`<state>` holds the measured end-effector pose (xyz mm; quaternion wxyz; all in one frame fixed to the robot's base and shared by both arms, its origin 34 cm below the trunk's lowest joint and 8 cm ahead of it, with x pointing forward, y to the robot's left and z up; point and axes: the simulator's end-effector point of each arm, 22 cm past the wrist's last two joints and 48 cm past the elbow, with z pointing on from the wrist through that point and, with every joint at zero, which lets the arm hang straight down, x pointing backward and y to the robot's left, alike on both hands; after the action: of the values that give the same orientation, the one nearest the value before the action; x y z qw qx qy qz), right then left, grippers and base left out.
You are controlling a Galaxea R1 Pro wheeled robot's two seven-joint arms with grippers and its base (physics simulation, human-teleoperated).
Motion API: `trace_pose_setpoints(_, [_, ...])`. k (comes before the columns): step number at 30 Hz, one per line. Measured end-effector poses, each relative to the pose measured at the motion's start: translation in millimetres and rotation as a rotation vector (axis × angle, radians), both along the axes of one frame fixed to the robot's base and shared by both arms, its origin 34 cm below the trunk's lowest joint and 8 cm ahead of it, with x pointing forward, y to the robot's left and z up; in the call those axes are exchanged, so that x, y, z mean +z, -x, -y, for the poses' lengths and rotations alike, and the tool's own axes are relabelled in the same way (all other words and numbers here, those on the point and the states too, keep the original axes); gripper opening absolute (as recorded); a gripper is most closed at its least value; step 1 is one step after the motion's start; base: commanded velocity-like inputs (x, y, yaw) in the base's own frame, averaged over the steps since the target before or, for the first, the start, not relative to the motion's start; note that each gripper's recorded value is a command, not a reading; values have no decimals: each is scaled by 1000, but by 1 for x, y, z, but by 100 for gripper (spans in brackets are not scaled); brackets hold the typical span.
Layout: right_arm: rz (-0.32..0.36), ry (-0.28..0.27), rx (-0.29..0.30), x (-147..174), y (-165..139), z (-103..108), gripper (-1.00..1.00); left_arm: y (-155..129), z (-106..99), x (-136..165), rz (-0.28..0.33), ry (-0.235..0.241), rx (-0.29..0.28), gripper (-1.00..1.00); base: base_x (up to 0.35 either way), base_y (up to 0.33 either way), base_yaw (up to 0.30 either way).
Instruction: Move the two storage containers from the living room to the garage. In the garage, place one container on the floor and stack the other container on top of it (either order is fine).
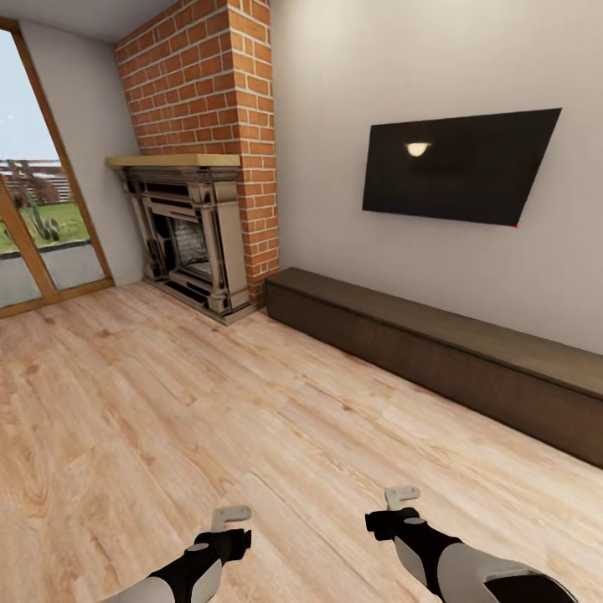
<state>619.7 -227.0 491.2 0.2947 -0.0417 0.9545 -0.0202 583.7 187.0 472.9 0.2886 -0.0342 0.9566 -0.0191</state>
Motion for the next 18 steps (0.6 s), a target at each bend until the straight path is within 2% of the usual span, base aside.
trace_pose_setpoints(7, [0, 1, 0, 0, 0, 0, 100, 0, 0, 0, 0, 0, 0, 100, 345, 0, 225])
trace_pose_setpoints(18, [0, 1, 0, 0, 0, 0, 100, 0, 0, 0, 0, 0, 0, 100, 345, 0, 282])
